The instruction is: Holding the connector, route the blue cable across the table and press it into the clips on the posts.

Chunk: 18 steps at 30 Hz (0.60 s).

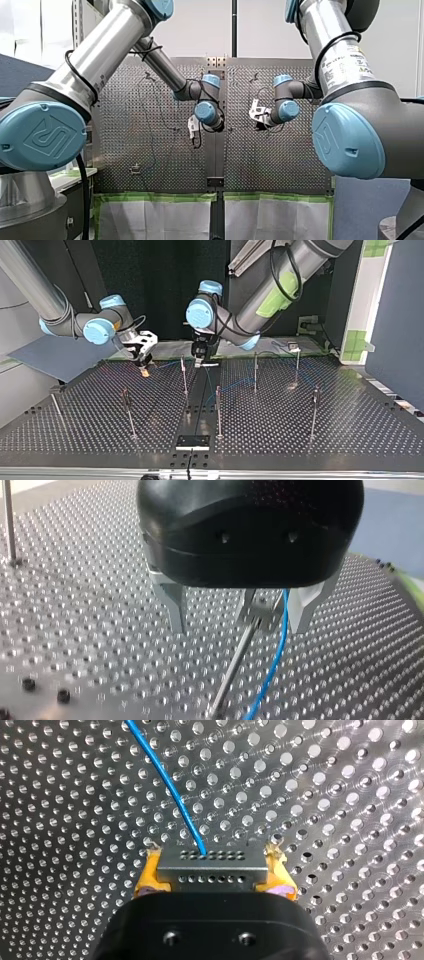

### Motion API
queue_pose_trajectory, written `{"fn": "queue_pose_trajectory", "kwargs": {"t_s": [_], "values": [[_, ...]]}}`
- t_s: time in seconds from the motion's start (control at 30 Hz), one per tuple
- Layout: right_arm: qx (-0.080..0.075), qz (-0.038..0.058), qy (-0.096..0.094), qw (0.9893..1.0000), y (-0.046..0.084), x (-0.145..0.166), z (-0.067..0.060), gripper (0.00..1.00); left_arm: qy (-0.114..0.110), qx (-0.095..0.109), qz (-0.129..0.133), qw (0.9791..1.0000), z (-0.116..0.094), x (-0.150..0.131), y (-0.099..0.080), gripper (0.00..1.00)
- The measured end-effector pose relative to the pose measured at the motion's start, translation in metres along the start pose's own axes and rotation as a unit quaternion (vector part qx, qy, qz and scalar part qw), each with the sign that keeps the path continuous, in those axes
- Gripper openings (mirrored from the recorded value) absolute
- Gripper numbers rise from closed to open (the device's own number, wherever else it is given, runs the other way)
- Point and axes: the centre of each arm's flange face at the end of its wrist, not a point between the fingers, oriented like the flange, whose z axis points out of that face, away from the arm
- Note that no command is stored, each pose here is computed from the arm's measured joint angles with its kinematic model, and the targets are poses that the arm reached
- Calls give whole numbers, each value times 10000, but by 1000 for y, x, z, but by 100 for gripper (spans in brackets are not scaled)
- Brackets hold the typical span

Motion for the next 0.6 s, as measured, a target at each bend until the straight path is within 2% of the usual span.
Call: {"fn": "queue_pose_trajectory", "kwargs": {"t_s": [0.17, 0.37, 0.6], "values": [[-38, 59, 11, 10000, 5, 2, -1, 0, 93, 129, 50, 9999, -28, -1, -15, 100], [-90, 117, 34, 9999, 12, 5, -1, 0, -17, 373, -48, 9993, -59, -2, -36, 100], [-166, 158, 55, 9997, 21, 10, -3, 0, 122, 633, -8, 9979, -78, 29, -62, 100]]}}
